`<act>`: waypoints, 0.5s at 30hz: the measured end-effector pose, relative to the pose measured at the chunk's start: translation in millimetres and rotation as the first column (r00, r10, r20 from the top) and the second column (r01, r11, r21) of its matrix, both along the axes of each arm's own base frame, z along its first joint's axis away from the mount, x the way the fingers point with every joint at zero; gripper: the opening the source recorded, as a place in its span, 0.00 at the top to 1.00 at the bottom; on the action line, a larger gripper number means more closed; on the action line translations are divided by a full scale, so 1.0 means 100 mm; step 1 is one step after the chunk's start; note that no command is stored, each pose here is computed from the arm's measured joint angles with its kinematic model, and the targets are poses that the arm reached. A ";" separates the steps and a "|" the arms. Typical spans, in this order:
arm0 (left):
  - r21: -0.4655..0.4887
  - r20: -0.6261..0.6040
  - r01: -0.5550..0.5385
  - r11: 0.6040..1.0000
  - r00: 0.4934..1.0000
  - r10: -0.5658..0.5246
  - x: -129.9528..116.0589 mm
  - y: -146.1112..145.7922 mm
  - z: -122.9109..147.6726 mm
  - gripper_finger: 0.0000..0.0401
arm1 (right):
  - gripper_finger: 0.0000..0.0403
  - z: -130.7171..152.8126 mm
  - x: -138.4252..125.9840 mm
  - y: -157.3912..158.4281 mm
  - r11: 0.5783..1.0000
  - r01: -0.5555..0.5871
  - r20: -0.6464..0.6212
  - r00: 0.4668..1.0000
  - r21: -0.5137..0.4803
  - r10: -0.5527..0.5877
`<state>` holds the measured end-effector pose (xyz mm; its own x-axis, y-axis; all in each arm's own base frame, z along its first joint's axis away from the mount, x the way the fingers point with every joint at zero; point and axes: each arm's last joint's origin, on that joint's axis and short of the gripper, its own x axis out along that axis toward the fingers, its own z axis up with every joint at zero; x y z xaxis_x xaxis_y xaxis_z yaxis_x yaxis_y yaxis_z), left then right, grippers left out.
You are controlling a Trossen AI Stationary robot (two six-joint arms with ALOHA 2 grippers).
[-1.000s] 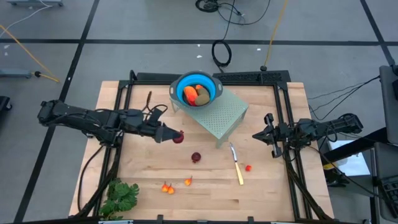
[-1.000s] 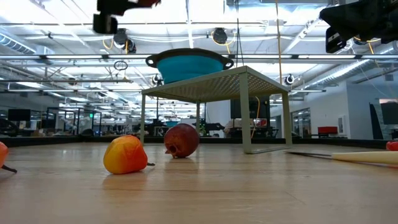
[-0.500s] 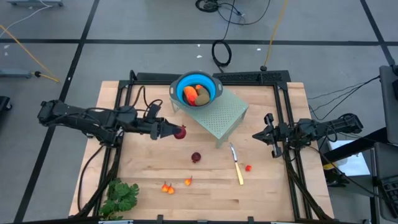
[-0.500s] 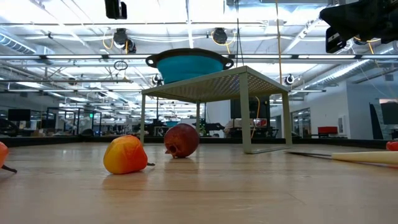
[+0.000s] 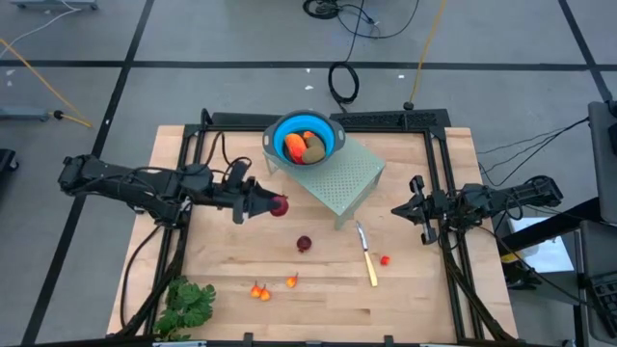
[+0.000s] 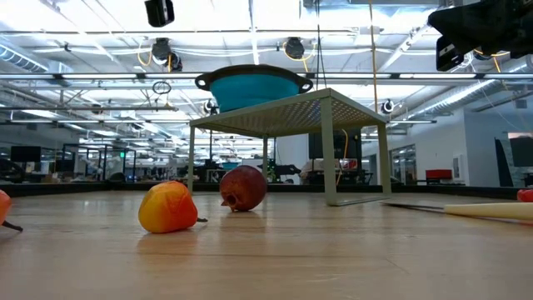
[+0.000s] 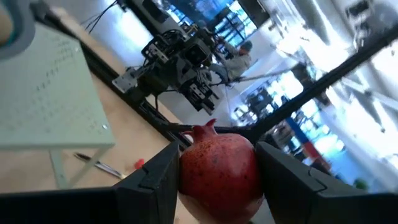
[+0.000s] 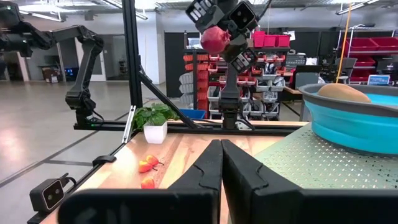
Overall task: Pick & Place Fruit
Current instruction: Put the pomegranate into the blue strainer bowl on the shelf
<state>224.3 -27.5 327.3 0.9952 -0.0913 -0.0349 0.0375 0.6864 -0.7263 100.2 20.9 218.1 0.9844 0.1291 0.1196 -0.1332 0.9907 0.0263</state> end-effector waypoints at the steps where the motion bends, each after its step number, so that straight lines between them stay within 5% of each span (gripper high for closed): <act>1: 0.034 0.003 0.008 0.999 1.000 -0.008 0.00 0.00 0.00 0.54 | 1.00 0.00 0.00 0.00 1.000 0.000 0.000 1.000 0.000 0.000; 8: 0.242 0.019 0.015 0.970 1.000 -0.020 0.00 0.00 0.00 0.54 | 1.00 0.00 0.00 0.00 1.000 0.000 0.000 1.000 0.000 0.000; 15: 0.444 0.034 0.015 0.896 0.999 -0.034 0.00 0.00 0.00 0.54 | 1.00 0.00 0.00 0.00 1.000 0.000 0.000 1.000 0.000 0.000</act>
